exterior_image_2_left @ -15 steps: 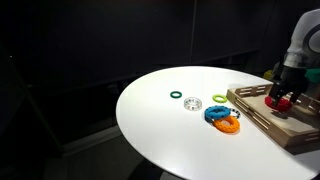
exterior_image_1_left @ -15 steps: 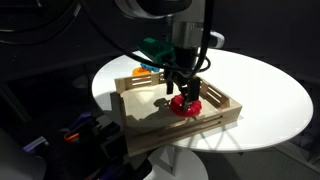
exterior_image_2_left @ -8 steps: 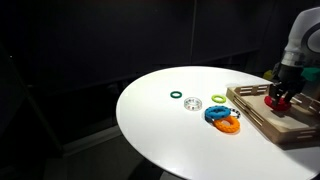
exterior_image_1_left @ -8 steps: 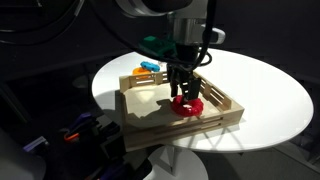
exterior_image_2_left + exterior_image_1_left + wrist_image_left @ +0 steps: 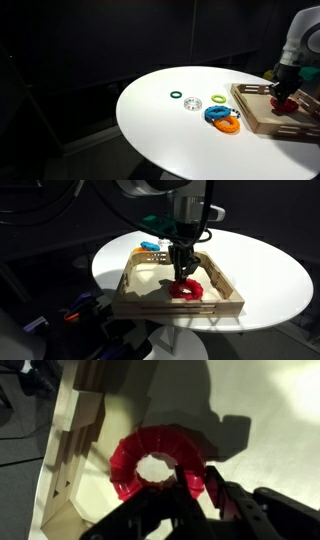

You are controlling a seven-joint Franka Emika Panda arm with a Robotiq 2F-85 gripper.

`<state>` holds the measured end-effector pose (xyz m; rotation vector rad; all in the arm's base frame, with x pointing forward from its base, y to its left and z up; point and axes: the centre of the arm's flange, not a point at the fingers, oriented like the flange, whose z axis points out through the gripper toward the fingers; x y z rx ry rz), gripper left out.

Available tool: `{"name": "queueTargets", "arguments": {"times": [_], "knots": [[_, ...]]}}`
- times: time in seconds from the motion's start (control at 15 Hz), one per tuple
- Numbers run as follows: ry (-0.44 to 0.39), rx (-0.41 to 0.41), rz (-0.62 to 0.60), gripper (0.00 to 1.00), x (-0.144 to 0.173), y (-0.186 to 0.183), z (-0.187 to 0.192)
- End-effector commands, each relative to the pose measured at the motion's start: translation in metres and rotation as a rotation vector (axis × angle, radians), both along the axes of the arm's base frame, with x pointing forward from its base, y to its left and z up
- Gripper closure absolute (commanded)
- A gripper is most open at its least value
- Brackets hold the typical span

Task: Remove the red ring from the box

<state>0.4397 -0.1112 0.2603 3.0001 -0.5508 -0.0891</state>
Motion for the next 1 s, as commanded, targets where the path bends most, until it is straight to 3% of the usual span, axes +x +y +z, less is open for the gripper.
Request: {"name": "queueTargets", "arguments": {"times": [0.0, 0.33, 0.47, 0.67, 0.73, 0.87, 0.93], "knots": [[0.011, -0.026, -0.013, 0.91, 0.003, 0.0, -0.006], [0.003, -0.014, -0.027, 0.93, 0.008, 0.001, 0.016], [0.007, -0.013, -0.029, 1.0, 0.012, 0.003, 0.028], [0.023, -0.012, -0.029, 0.99, 0.022, 0.012, 0.041], [0.027, -0.013, -0.029, 0.98, 0.024, 0.014, 0.045], [0.035, -0.015, -0.023, 0.72, 0.027, 0.019, 0.051], [0.036, -0.016, -0.02, 0.68, 0.028, 0.021, 0.052]]}}
